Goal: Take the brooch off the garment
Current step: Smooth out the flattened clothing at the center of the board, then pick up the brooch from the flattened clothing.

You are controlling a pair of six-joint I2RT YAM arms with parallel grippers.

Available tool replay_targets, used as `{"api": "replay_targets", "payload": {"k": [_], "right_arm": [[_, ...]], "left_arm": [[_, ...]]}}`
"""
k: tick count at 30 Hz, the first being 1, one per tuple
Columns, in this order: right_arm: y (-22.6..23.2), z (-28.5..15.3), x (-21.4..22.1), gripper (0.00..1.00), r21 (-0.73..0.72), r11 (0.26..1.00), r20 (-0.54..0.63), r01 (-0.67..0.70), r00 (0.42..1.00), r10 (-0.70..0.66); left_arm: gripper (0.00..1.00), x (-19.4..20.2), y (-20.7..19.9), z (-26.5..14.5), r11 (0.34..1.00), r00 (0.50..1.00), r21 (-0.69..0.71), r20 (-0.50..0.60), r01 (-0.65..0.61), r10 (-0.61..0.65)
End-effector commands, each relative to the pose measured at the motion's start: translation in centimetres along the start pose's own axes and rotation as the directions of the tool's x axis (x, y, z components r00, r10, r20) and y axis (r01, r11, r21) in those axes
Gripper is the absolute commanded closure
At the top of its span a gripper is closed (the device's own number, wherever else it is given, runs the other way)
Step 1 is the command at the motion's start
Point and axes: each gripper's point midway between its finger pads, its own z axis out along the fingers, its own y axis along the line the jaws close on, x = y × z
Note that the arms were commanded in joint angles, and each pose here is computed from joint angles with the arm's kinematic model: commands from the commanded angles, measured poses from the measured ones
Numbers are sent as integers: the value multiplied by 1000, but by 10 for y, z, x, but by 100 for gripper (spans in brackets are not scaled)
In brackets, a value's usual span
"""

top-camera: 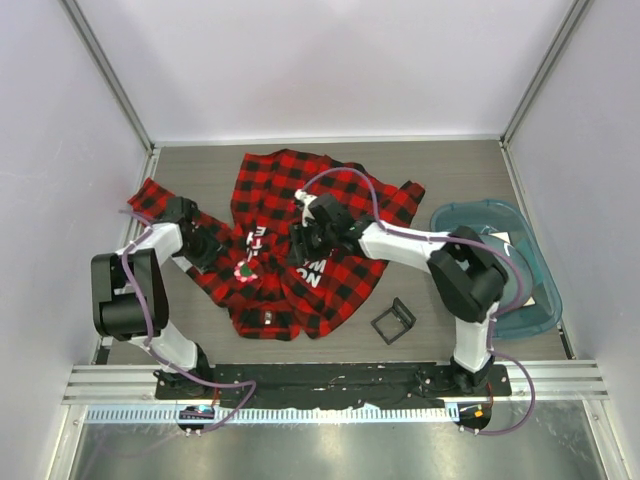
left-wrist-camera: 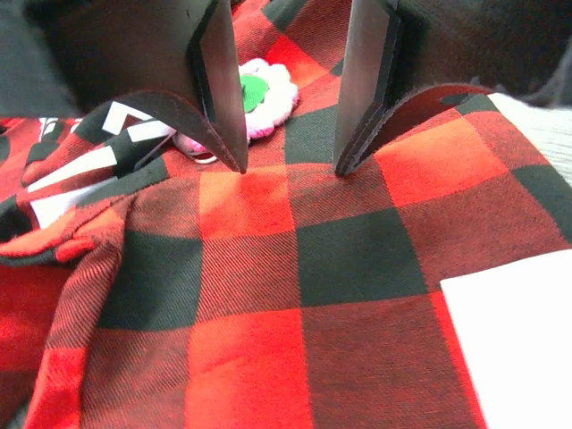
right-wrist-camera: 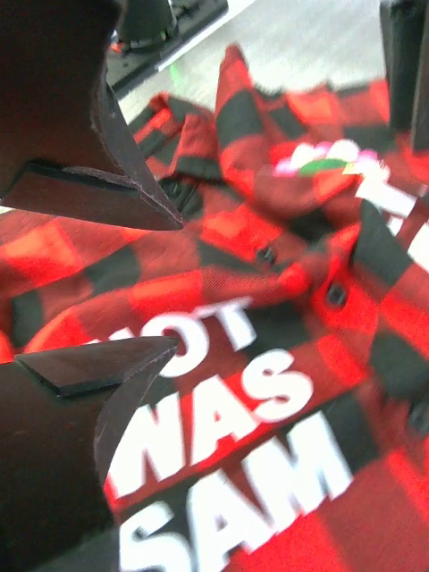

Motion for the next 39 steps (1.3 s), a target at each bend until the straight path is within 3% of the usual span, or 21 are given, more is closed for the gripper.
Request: {"api": "replay_targets", "payload": {"k": [1, 4, 13, 18, 20, 21, 25, 29, 32, 35, 39], "right_arm": [[-71, -31, 21, 44, 310, 945, 41, -104, 994, 96], [-109, -34, 42, 46, 438, 884, 62, -163, 987, 152], [-188, -56, 50, 50, 620, 708, 209, -337, 941, 265], [-222, -56, 27, 49, 701, 679, 149, -217, 976, 158], [-220, -52, 5, 49, 699, 699, 124, -151, 988, 89], [-219, -54, 0, 48, 702, 699, 115, -135, 991, 75], [-189, -61, -36, 44, 666, 741, 119, -85, 993, 7], [-123, -50, -48, 39, 487, 871, 132, -60, 991, -5], [-52, -24, -56, 33, 328, 944, 159, 31, 983, -87], [-8, 3, -61, 30, 312, 942, 196, 122, 962, -189], [23, 31, -61, 27, 360, 899, 208, 249, 918, -338]], "left_arm": [[51, 5, 59, 4, 970, 990, -206, -29, 127, -136], [50, -2, 74, -6, 960, 981, -204, 7, 192, -194], [44, -22, 80, -44, 962, 971, -215, 206, 169, -124], [43, -10, 64, -53, 975, 971, -211, 240, 65, -13], [43, -5, 42, -61, 983, 960, -180, 269, -27, 76], [43, 3, 22, -62, 980, 948, -151, 270, -131, 168], [41, 9, -32, -82, 951, 899, -61, 313, -303, 307], [41, 10, -56, -89, 950, 906, 21, 308, -312, 291], [44, 0, -59, -94, 967, 906, 27, 356, -255, 229], [44, -10, -46, -96, 994, 915, 34, 395, -104, 83], [48, -20, -10, -84, 991, 929, 81, 346, 106, -128]]}}
